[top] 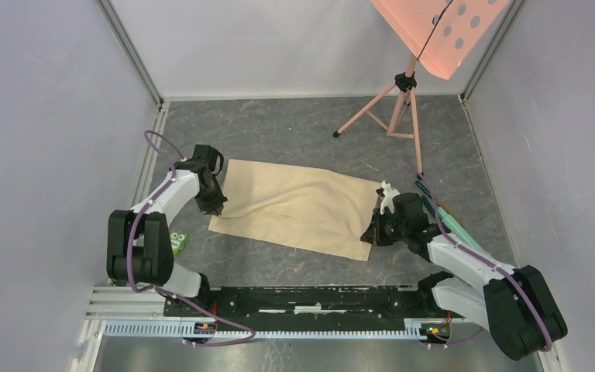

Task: Fold the napkin into a case and place the utensils inside
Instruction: Fold and flatten the napkin at the center of the board.

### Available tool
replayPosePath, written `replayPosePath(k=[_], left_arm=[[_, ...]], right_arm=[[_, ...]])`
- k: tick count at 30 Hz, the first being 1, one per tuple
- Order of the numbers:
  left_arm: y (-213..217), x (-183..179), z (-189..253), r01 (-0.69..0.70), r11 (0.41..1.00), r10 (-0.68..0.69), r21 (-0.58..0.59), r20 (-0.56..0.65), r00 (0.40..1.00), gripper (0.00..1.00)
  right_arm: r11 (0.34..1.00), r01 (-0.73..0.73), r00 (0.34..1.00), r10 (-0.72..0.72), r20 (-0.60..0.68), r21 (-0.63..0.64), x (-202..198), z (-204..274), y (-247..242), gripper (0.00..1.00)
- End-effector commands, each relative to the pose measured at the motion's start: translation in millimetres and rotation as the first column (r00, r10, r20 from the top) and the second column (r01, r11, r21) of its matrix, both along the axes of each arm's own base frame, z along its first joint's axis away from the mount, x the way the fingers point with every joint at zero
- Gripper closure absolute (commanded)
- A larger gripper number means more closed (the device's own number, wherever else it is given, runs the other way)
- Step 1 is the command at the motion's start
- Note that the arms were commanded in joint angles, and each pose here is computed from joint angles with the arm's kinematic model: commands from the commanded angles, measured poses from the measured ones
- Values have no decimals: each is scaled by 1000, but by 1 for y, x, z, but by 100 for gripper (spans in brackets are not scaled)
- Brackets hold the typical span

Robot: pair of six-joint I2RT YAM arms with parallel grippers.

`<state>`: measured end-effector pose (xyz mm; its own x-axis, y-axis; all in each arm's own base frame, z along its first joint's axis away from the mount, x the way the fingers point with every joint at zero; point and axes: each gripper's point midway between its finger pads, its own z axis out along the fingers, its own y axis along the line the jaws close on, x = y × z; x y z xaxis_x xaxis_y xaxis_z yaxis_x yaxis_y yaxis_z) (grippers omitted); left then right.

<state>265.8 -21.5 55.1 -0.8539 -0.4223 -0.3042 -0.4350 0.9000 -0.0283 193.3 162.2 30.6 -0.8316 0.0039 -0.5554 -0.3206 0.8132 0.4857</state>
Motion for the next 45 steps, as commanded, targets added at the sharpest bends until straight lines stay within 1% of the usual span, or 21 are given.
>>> replayPosePath(k=[1, 4, 7, 11, 14, 17, 21, 23, 26, 30, 36, 41, 45], left_arm=[[7, -4, -17, -108, 994, 110, 34, -42, 993, 98], [10, -10, -29, -131, 990, 135, 55, -84, 987, 98], [9, -13, -33, -131, 990, 136, 50, -102, 985, 98], [11, -5, -17, -104, 993, 107, 56, -49, 993, 98], [19, -5, -3, -99, 991, 99, 91, -4, 995, 98], [17, -10, 3, -94, 993, 93, 73, 12, 996, 98], [2, -20, 2, -103, 995, 103, -9, 3, 995, 98], [-5, -26, -1, -122, 991, 122, -52, -9, 993, 98], [-9, -35, -1, -155, 984, 154, -83, -18, 988, 98], [-4, -42, -2, -184, 981, 184, -60, -11, 983, 98], [0, -53, -2, -212, 976, 211, -39, -41, 977, 98], [4, -55, 12, -237, 971, 237, -29, 5, 971, 98], [3, -62, 10, -268, 963, 268, -44, 7, 963, 98]], right_arm=[[983, 168, 985, -166, 40, -70, 29, -11, -16, 100], [955, 236, 972, -230, 55, -177, 44, -21, -36, 100], [933, 248, 969, -240, 62, -261, 58, -27, -49, 100], [928, 194, 981, -174, 90, -317, 74, -17, -51, 100], [937, 150, 986, -120, 115, -314, 77, 1, -46, 100], [950, 120, 986, -82, 144, -287, 72, 20, -40, 100], [963, 91, 988, -56, 141, -253, 61, 28, -35, 100], [963, 86, 990, -54, 129, -254, 57, 26, -35, 100], [962, 79, 992, -51, 112, -262, 53, 20, -37, 100], [962, 83, 992, -55, 113, -261, 50, 23, -39, 100], [969, 76, 991, -48, 124, -237, 46, 35, -36, 100], [975, 67, 991, -39, 130, -211, 39, 44, -34, 100], [979, 59, 993, -38, 110, -196, 32, 37, -33, 100]])
